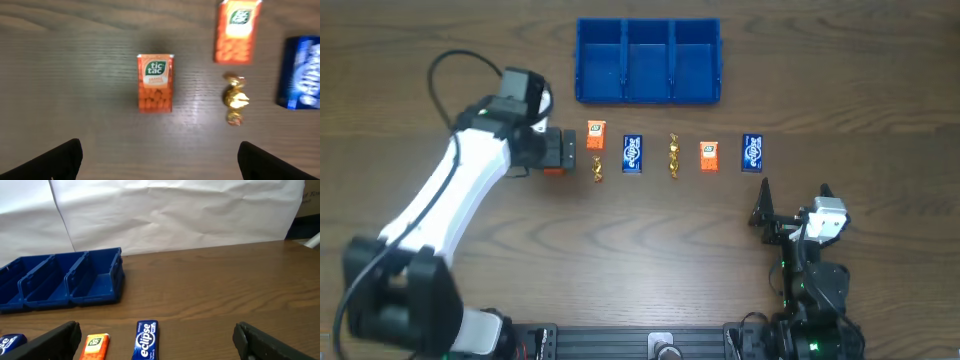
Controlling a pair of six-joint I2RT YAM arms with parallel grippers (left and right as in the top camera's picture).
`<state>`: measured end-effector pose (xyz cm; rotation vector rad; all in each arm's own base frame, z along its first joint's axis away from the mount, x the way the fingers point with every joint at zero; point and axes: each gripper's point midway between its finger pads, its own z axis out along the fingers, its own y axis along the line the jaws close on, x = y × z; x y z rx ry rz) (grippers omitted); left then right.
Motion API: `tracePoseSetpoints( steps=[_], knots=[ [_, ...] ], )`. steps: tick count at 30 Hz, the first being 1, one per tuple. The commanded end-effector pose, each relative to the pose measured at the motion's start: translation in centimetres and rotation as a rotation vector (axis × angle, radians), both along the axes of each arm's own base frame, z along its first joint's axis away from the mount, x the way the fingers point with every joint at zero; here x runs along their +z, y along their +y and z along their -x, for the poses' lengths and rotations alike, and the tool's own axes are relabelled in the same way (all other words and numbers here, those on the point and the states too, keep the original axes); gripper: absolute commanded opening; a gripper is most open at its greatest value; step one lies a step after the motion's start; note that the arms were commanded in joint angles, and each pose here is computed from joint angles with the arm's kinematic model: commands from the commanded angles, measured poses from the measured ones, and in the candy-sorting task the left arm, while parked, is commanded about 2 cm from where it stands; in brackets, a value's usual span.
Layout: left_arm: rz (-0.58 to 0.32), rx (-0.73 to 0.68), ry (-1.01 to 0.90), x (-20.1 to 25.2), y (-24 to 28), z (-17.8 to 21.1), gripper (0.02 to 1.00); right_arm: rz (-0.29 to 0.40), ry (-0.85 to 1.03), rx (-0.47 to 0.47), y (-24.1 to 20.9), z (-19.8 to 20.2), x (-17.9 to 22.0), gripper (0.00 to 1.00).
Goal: Sort Candies Into Trays
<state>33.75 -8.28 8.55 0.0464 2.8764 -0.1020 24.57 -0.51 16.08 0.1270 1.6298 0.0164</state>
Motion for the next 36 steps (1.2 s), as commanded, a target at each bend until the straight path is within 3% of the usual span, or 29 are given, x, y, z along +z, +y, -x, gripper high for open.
tracePoseSetpoints(
  steps=[1,17,33,36],
  knots=[
    [-0.048,-0.024,0.066,-4.0,0.1,-1.1,0.998,0.007,0.000,-0.006,-0.2,0.0,-0.1,0.998],
    [-0.110,-0.009,0.081,-7.7,0.9,-2.4,0.998,0.007,0.000,-0.006,-0.2,0.0,-0.1,0.998],
    [-0.081,0.030,0.096,-9.3,0.4,-2.8,0.998,0.007,0.000,-0.006,-0.2,0.0,-0.1,0.998],
    [-0.062,0.032,0.099,-9.3,0.1,-2.7,0.915,0.006,0.000,-0.006,-0.2,0.0,-0.1,0.998]
  ],
)
